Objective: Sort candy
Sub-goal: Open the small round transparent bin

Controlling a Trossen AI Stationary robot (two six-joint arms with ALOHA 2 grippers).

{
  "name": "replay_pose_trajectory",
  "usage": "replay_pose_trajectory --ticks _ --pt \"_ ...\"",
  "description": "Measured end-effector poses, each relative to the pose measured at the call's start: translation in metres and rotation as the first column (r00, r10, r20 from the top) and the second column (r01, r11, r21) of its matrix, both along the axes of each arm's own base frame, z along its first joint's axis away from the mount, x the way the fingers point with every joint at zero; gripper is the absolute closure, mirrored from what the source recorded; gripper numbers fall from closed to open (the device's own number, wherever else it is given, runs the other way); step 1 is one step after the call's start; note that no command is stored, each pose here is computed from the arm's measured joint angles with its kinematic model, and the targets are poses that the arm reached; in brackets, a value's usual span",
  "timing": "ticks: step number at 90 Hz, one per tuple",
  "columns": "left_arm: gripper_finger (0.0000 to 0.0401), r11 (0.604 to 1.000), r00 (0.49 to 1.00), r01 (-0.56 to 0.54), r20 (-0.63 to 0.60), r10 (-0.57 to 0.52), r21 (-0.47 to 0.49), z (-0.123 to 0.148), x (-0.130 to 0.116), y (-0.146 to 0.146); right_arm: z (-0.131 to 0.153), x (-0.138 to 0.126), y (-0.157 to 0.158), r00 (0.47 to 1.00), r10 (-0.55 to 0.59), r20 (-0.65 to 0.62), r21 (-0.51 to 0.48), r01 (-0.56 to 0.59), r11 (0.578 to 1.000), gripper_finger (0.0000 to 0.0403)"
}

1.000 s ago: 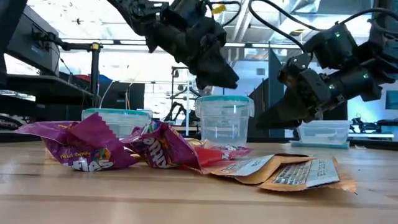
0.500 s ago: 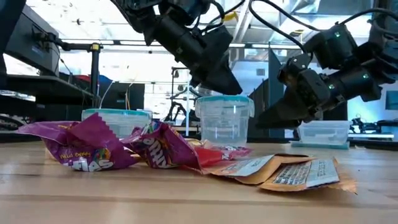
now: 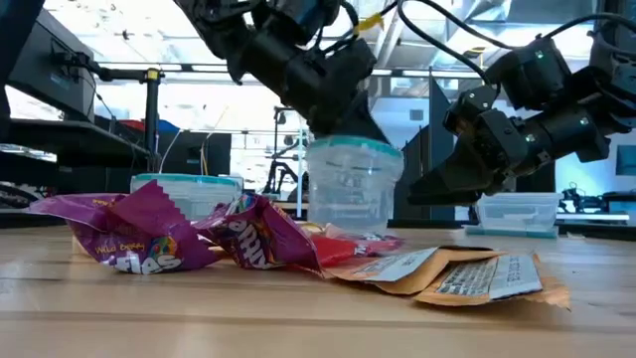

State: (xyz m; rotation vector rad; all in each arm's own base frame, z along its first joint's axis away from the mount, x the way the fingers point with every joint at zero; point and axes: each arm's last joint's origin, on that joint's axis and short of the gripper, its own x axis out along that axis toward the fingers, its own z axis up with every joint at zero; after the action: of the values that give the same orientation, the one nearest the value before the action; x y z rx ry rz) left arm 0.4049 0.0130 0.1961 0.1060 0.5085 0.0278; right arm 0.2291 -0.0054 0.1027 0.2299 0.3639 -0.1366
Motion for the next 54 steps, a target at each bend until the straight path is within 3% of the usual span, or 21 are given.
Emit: replay_pose_trajectory --ticks 7,23,41,54 --pt "0.0274 0.997 0.999 0.054 -0.003 -0.054 0.054 0.000 0.000 0.004 0.000 0.000 0.000 1.000 0.000 0.000 0.000 0.000 1.000 0.0171" --pt "0.0274 0.995 0.995 0.093 0.039 -0.094 0.046 0.020 0.000 0.010 0.000 0.000 0.000 1.000 0.001 0.000 0.001 -0.001 1.000 0.0171" --pt "0.0274 0.992 0.991 0.129 -0.018 -0.129 -0.003 0.048 -0.015 -0.009 -0.001 0.000 0.008 0.999 0.033 -0.013 0.013 -0.033 0.999 0.0171" --pt "0.0274 0.991 0.992 0.105 -0.056 -0.109 -0.079 0.049 -0.028 -0.018 -0.003 -0.001 0.015 0.998 0.062 -0.029 0.016 -0.062 0.998 0.0171"
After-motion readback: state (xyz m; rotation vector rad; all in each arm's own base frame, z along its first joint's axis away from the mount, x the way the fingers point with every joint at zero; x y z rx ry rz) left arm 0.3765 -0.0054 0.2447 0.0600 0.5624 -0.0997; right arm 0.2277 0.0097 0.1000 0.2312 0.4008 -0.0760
